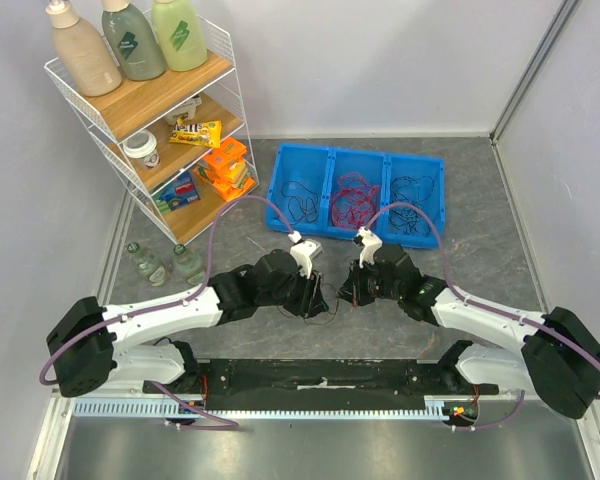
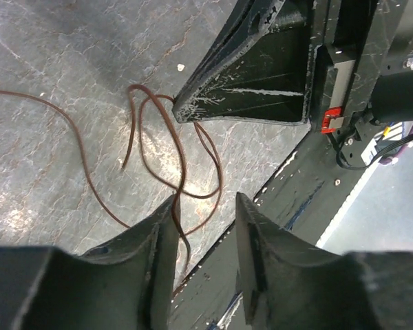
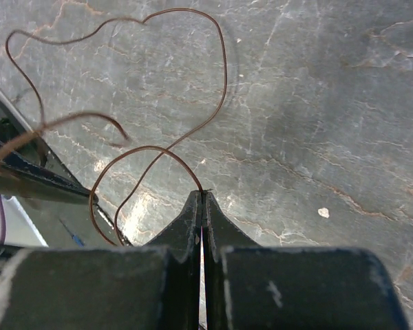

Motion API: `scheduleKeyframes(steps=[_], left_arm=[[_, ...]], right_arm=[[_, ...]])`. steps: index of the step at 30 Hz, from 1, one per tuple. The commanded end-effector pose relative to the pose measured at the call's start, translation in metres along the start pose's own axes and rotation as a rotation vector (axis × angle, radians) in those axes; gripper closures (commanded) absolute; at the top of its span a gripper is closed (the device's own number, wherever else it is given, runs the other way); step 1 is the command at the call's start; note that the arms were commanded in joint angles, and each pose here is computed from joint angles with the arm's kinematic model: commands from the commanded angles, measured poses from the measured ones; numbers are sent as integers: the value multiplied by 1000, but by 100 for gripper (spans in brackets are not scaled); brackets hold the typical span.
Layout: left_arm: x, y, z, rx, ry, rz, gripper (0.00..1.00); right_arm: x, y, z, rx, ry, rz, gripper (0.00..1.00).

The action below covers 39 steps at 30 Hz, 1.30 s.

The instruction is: Untangle the cables

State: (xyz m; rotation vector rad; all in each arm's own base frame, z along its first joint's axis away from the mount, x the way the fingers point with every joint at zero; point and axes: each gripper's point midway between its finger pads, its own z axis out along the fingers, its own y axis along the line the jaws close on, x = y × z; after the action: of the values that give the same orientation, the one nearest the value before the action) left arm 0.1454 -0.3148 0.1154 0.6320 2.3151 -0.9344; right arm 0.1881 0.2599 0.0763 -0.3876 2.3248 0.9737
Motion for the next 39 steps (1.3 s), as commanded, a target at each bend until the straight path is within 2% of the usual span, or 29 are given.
scheduleKeyframes(steps=[1,4,6,12,14,18,22,29,35,37,39], left_arm=[[-15,-16,-6,64,-54,2,46],[-21,-15,-18,52,-87,25,28],[-23,-14,-26,43,-110,38,22],[-25,4,-35,-51,-131,47,21],[-15,10,-29,-67,-97,35,21],[6,11,-7,-37,-23,-1,12],[25,16,11,-39,24,-11,11],[39,25,28,-123,65,97,11],[51,48,45,-261,109,135,28],[54,50,48,-306,121,164,37],[49,49,47,-355,104,190,53]], right_arm=[[-13,-5,-2,41,-70,-8,100],[-12,-8,-3,55,-68,-5,100],[-10,-7,-1,47,-63,0,100],[-10,-1,4,11,-59,29,99],[-9,1,7,-5,-55,38,99],[-2,7,14,-38,-24,56,99],[5,7,19,-41,-7,77,96],[13,10,25,-68,15,101,96],[10,12,24,-75,8,94,96],[10,12,24,-74,9,90,96],[11,11,23,-70,13,87,95]])
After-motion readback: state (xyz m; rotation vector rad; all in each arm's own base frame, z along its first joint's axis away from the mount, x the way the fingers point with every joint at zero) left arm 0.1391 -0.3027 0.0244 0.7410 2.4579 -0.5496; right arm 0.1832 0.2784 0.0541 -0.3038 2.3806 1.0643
